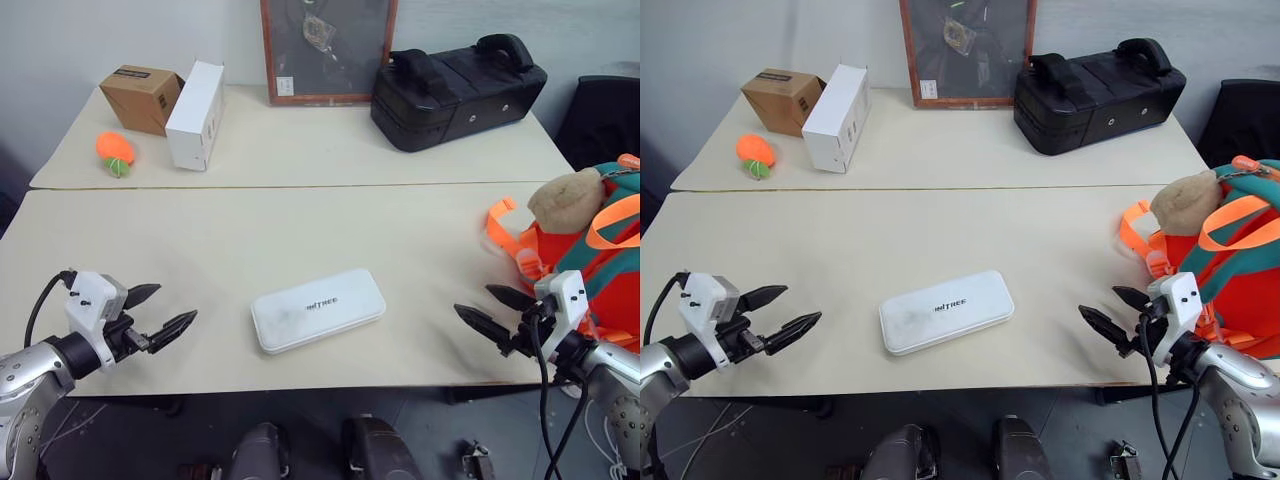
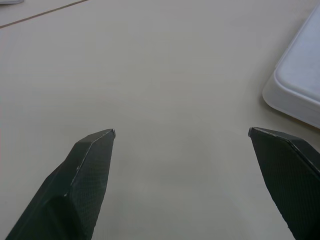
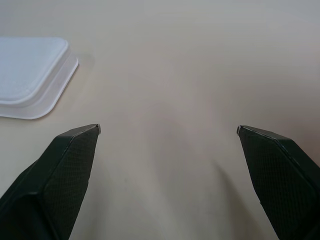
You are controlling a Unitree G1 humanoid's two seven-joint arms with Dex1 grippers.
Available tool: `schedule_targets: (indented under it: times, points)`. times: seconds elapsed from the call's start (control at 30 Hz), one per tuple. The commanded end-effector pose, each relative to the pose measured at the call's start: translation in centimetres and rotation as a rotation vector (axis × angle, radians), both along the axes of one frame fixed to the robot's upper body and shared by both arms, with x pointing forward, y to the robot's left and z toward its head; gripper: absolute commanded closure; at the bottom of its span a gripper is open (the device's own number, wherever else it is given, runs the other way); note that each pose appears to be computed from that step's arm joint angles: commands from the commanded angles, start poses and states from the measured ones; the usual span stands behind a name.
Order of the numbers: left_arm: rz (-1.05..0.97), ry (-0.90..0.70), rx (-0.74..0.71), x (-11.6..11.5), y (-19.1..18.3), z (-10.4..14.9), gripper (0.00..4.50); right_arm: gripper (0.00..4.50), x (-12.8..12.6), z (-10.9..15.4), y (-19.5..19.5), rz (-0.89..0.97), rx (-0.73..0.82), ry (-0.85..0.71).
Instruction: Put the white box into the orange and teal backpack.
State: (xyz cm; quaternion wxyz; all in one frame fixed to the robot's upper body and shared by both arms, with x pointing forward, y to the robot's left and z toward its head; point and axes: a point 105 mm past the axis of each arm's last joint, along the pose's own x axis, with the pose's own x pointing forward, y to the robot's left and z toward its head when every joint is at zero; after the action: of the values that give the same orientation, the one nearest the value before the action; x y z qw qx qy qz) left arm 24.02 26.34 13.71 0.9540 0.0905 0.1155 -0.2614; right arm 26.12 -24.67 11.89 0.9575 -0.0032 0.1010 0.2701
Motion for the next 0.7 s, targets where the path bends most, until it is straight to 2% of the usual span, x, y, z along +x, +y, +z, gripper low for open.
schedule_targets:
  times: [0.03,0.23,0.67,0.7]
  points:
    - [-0.016,-0.036,0.026,0.0,0.0,0.9,0.00,0.02,0.1,0.8,-0.3,-0.009,-0.006,-0.041]
    - [0.024,-0.026,0.005,0.3,0.3,0.9,0.00,0.02,0.3,0.8,-0.5,-0.008,-0.018,-0.046]
    - [-0.042,0.019,0.002,-0.9,-1.4,0.0,0.00,0.02,1.0,0.9,-0.1,0.040,-0.058,-0.054]
    - [-0.056,0.021,-0.001,-1.0,-1.6,0.0,0.19,0.00,1.0,0.9,0.0,0.047,-0.058,-0.054]
